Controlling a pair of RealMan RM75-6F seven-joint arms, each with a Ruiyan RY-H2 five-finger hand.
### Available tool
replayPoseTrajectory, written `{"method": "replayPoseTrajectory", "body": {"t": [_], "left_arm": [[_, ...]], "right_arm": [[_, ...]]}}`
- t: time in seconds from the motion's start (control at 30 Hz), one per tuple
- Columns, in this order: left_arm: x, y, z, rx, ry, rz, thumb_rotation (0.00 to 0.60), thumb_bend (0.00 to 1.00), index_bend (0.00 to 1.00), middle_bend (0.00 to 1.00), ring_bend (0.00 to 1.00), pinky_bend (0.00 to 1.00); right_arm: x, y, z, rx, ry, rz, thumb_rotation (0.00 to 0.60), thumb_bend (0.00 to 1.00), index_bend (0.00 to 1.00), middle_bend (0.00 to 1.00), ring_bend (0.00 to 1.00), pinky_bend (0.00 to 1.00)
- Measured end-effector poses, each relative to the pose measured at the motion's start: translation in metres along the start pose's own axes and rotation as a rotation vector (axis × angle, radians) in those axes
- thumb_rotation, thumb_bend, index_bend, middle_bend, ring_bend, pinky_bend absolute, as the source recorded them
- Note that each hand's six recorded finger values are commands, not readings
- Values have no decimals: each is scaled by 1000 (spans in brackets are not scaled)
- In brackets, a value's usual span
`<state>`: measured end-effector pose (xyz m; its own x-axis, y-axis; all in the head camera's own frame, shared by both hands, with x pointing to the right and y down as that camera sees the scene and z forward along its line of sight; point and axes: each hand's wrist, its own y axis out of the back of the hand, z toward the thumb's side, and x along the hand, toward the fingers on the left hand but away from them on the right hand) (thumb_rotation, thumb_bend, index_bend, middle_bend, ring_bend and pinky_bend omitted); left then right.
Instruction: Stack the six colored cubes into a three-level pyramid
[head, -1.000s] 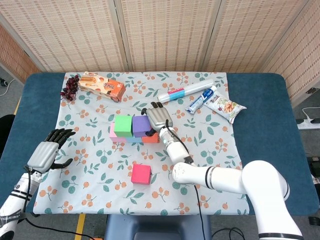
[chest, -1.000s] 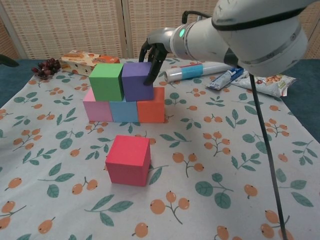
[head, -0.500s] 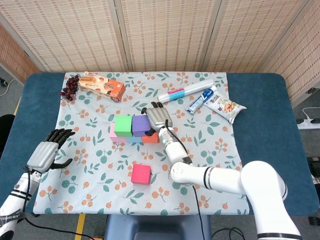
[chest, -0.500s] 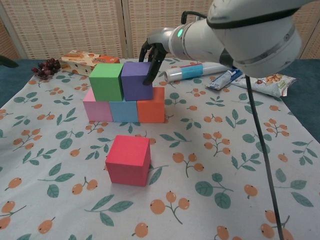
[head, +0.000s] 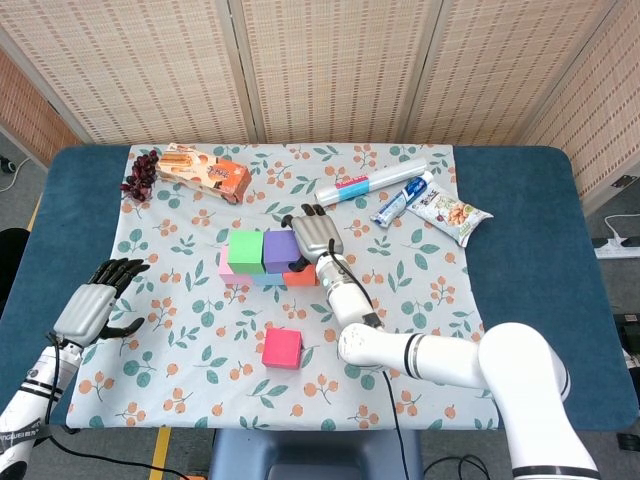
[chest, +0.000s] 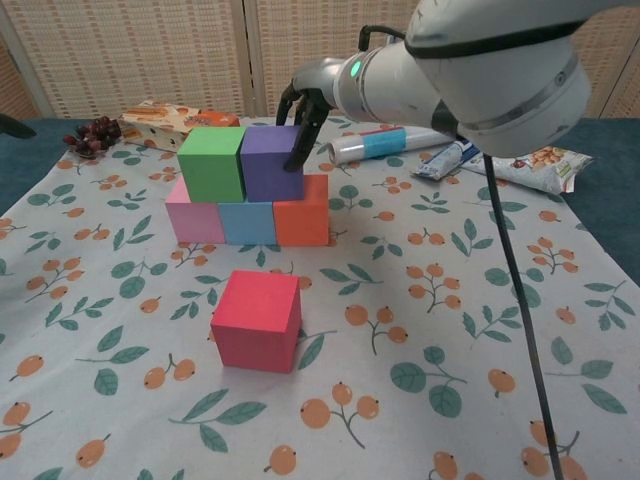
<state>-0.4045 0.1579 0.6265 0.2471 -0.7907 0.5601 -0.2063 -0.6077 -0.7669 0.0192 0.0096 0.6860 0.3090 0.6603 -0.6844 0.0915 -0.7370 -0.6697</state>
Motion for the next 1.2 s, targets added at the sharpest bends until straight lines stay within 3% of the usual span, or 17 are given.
{"method": "replayPoseTrajectory", "body": {"t": [0.57, 0.8, 1.2], "left_arm": [[0, -2, -2, -5, 1, -1, 600, 290, 133, 82, 0, 42], [0, -2, -3, -8, 0, 2, 600, 291, 132, 82, 0, 42], [0, -3, -3, -9, -3, 2, 600, 291, 123, 81, 0, 42]], "right_arm": [[1, -2, 4, 12, 2, 2, 600, 151, 122, 334, 0, 0], [3, -4, 5, 15, 6, 3, 600, 151, 4, 239, 0, 0], [10, -4, 5, 24, 19, 11, 600, 151, 0, 21, 0, 0]]}}
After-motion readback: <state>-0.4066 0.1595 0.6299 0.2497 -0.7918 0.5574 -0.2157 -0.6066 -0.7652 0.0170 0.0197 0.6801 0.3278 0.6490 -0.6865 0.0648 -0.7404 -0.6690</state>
